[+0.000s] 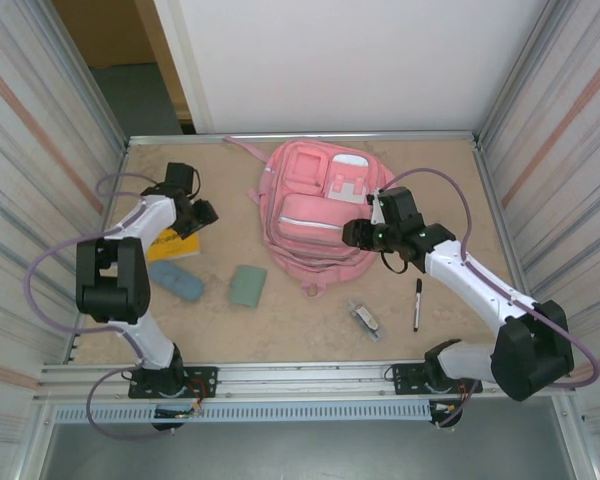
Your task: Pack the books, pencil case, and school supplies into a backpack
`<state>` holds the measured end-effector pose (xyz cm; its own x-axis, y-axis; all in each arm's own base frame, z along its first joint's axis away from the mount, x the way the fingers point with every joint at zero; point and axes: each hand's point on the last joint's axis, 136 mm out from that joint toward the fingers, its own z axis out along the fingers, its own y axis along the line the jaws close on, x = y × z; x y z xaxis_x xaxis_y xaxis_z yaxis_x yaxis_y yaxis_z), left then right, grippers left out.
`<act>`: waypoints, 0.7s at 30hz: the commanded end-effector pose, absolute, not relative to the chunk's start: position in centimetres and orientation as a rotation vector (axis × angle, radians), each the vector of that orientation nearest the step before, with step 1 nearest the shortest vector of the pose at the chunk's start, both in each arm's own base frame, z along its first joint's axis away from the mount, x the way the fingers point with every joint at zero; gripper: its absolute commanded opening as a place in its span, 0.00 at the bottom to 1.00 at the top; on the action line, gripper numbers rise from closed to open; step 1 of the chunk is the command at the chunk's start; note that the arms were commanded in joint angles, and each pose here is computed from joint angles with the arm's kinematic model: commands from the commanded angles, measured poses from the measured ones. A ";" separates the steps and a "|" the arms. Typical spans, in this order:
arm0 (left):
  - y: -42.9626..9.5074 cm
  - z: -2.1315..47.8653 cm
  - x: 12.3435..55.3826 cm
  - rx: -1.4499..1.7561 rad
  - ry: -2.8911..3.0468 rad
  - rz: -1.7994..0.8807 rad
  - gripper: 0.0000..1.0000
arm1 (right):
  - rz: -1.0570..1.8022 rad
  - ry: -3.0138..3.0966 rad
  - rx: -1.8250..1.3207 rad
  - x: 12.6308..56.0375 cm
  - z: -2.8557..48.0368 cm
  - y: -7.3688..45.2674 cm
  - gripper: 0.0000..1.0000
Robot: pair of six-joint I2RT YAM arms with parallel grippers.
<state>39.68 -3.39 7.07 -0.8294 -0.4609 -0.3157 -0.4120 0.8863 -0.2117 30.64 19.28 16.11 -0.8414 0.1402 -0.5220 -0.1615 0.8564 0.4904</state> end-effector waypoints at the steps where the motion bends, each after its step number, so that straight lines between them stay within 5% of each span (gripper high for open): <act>1: -3.1 5.0 38.2 -0.586 2.805 -0.080 0.59 | 0.770 2.465 -0.096 30.8 16.6 20.8 0.44; 9: -9.2 1.4 36.8 -0.449 2.909 -0.093 0.58 | 0.838 2.517 -0.141 31.2 15.4 22.9 0.43; 16: -19.1 3.7 34.8 -0.387 2.830 -0.448 0.56 | 0.815 2.533 -0.138 31.4 15.0 22.8 0.44; 21: -14.9 9.8 35.5 -0.321 2.729 -0.175 0.59 | 0.836 2.524 -0.151 31.3 15.5 23.0 0.44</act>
